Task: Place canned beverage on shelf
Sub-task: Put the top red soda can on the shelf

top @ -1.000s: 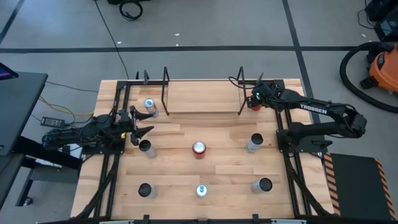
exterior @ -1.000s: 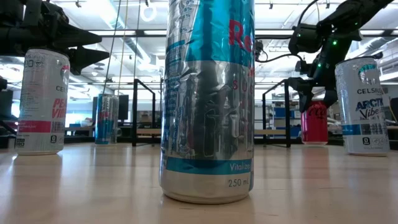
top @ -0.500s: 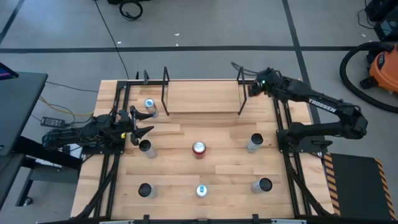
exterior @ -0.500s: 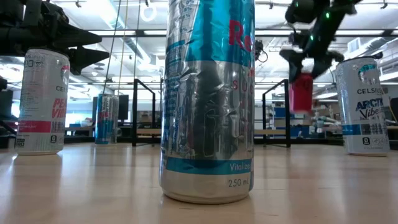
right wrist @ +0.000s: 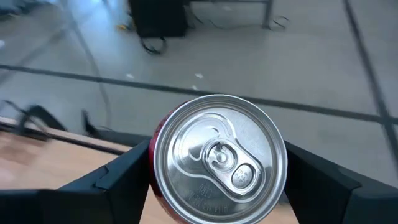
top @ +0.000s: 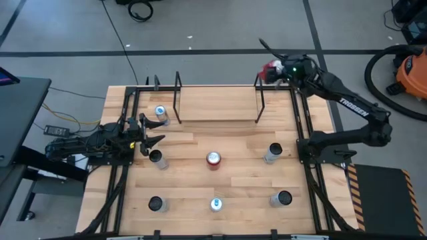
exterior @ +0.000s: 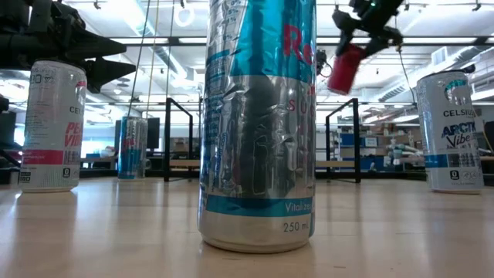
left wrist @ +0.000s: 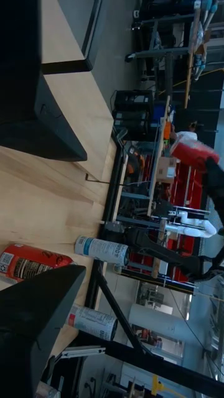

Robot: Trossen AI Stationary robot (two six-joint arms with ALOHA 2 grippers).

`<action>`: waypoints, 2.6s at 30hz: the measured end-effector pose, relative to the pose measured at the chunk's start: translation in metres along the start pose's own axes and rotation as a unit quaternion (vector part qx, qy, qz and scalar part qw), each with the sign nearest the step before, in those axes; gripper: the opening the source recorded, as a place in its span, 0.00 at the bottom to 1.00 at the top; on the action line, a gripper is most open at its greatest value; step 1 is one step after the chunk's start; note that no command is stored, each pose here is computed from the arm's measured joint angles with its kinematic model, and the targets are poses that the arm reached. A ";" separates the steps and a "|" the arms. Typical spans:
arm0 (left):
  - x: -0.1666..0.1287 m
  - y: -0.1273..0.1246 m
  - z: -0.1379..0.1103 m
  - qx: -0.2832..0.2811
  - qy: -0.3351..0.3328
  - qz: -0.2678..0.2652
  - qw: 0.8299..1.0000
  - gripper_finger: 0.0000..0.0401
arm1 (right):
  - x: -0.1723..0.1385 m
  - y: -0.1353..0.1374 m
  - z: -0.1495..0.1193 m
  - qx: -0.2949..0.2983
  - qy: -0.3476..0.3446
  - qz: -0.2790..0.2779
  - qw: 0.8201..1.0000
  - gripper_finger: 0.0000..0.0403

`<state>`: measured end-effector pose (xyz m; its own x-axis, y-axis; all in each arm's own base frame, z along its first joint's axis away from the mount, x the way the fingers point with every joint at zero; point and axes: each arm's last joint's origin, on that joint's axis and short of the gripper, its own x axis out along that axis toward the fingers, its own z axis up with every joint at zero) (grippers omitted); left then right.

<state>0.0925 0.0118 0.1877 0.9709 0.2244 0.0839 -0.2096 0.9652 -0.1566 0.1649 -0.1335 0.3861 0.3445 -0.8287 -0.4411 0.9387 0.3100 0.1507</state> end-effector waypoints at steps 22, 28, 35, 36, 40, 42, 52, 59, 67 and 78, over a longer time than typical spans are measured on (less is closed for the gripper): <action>0.000 0.001 -0.006 0.004 0.029 0.004 1.000 0.72 | 0.099 0.049 -0.029 -0.035 0.082 0.045 0.995 0.78; 0.000 0.001 -0.006 0.004 0.030 0.005 1.000 0.72 | 0.117 0.055 -0.043 -0.048 0.118 0.048 0.991 0.78; 0.000 0.001 -0.006 0.000 0.029 0.005 1.000 0.72 | 0.124 0.054 -0.051 -0.059 0.146 0.039 0.987 0.78; 0.000 0.001 -0.006 0.000 0.029 0.005 1.000 0.72 | 0.125 0.054 -0.051 -0.061 0.144 0.036 0.987 0.78; 0.000 0.001 -0.004 0.000 0.023 0.004 1.000 0.72 | 0.127 0.053 -0.055 -0.082 0.151 0.018 0.985 0.78; 0.000 0.000 -0.003 0.000 0.013 0.003 1.000 0.72 | 0.129 0.053 -0.056 -0.088 0.152 0.017 0.984 0.78; 0.000 -0.001 0.006 -0.006 -0.033 -0.004 0.999 0.72 | 0.133 0.060 -0.062 -0.097 0.155 0.023 0.983 0.78; -0.001 -0.002 0.011 -0.013 -0.058 -0.009 0.998 0.72 | 0.139 0.070 -0.071 -0.106 0.161 0.029 0.981 0.78; -0.001 -0.002 0.013 -0.018 -0.068 -0.011 0.997 0.72 | 0.153 0.075 -0.082 -0.110 0.184 0.037 0.976 0.78; -0.001 -0.002 0.013 -0.019 -0.065 -0.010 0.998 0.72 | 0.159 0.090 -0.074 -0.142 0.196 0.065 0.968 0.80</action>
<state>0.0905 0.0116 0.2004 0.9513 0.2222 0.2137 -0.1827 0.9647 -0.1899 0.3035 -0.2023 0.2639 0.3761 -0.5507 -0.7452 0.8275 0.5614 0.0028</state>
